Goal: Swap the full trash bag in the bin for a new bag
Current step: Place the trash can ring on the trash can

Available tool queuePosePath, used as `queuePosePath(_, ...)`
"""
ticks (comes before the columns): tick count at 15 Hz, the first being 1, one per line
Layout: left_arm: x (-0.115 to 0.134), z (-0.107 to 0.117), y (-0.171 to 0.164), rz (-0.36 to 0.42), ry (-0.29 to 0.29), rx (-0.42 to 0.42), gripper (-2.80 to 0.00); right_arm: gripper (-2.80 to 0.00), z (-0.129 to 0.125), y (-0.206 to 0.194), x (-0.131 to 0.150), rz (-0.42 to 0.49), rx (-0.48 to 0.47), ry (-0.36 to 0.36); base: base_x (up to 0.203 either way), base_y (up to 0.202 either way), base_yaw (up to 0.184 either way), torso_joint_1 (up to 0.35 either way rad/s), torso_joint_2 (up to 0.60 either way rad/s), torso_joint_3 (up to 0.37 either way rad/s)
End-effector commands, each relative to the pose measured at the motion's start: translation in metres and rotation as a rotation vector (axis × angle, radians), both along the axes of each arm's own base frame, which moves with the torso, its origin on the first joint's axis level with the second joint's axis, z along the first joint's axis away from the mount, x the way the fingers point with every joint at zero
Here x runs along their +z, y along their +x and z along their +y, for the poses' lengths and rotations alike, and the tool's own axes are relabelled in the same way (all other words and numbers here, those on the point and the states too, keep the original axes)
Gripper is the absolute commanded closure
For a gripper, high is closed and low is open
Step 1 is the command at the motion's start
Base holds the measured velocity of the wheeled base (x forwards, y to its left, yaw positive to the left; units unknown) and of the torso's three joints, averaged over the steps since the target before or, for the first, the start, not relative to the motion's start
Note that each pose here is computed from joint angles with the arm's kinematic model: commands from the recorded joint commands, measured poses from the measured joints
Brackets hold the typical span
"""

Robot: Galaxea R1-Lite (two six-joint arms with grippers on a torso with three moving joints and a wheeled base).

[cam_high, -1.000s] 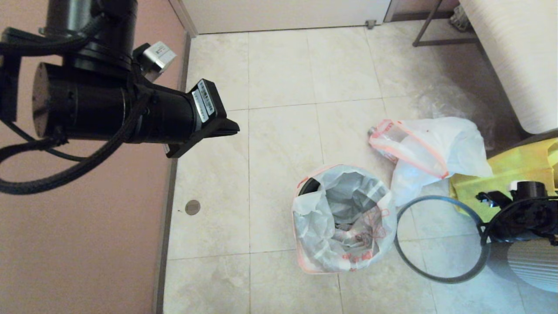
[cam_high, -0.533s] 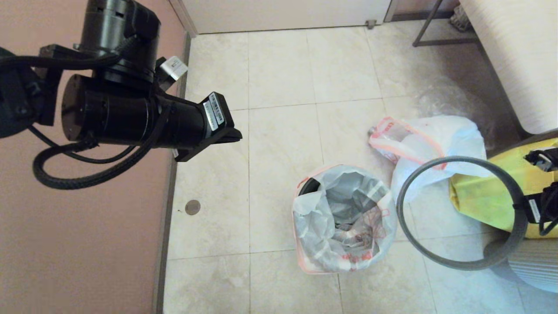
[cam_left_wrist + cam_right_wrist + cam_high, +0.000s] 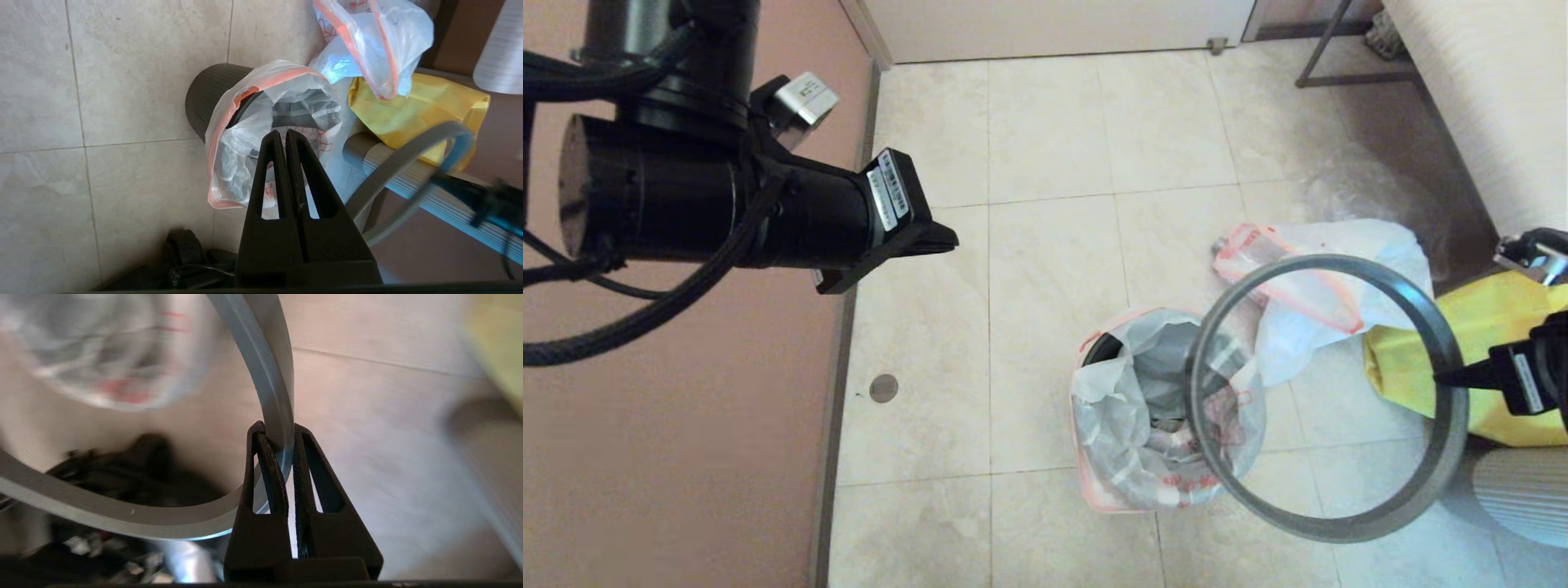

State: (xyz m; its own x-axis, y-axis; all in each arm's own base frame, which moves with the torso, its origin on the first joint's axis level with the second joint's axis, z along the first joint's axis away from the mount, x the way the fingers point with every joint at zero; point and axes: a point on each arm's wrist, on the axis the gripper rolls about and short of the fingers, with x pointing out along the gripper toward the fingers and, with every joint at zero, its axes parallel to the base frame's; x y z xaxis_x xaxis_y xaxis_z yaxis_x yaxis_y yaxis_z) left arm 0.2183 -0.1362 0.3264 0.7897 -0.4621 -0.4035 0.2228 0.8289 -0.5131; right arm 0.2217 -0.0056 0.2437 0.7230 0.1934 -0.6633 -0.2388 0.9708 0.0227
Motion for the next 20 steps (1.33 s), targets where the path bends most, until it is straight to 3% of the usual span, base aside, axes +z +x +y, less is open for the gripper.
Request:
queuePosePath(1,0.002,0.001,-0.002,-0.007,-0.007,-0.001,0.00,0.00,0.024,0.024,-0.012,0.064,0.082,0.013,0.000,0.000,0.000,0.000,0.00,0.000)
queuePosePath(5,-0.001,-0.003,0.000,0.003,0.000,-0.005,0.00,0.00,0.065,0.074,-0.043,0.182,0.141,0.022,0.000,0.000,0.000,0.000,0.00,0.000)
queuePosePath(10,-0.003,-0.005,0.000,0.010,0.003,-0.013,0.00,0.00,0.078,0.111,-0.069,0.236,0.150,0.026,0.000,0.000,0.000,0.000,0.00,0.000)
queuePosePath(14,-0.001,-0.004,0.000,0.005,0.001,-0.010,0.00,0.00,0.097,0.134,-0.082,0.254,0.140,0.014,0.000,0.000,0.000,0.000,0.00,0.000)
queuePosePath(20,0.000,-0.003,0.000,0.000,-0.002,-0.007,0.00,0.00,0.100,0.158,-0.091,0.236,0.089,-0.029,0.000,0.000,0.000,0.000,0.00,0.000)
